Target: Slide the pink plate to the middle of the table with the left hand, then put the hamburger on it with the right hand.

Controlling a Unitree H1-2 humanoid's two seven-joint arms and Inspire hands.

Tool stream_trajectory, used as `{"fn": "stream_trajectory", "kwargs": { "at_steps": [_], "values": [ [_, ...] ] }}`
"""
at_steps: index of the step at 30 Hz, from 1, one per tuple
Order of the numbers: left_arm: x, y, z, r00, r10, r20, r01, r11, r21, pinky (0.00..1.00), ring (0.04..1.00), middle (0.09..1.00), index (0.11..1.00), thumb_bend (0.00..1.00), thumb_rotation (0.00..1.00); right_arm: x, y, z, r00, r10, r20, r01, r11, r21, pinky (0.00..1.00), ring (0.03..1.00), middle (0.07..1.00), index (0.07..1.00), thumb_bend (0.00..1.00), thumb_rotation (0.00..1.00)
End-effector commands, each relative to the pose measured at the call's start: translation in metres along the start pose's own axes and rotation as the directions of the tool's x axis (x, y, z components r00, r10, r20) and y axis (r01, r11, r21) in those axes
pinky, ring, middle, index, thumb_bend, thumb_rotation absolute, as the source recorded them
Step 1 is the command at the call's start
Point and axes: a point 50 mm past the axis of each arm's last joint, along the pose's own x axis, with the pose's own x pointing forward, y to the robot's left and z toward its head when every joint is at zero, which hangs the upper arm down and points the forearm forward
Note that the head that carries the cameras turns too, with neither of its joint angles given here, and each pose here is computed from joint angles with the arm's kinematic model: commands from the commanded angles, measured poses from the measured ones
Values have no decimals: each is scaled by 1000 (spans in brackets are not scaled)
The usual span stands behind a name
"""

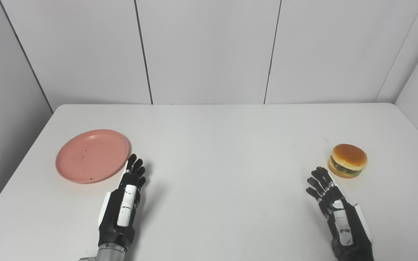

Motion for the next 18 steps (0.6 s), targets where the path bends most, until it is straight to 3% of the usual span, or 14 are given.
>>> {"fn": "stream_trajectory", "kwargs": {
  "at_steps": [1,18],
  "values": [
    [-15,4,1,1000,13,-2,-13,1000,18,1000,992,992,993,840,880,-2,0,-3,1000,14,-5,-14,1000,-11,894,913,930,924,917,946],
    [-15,4,1,1000,-2,-4,2,1000,20,1000,996,995,1000,842,888,-2,0,-2,1000,19,-6,-19,1000,-18,891,905,926,922,907,946]
  ]
}}
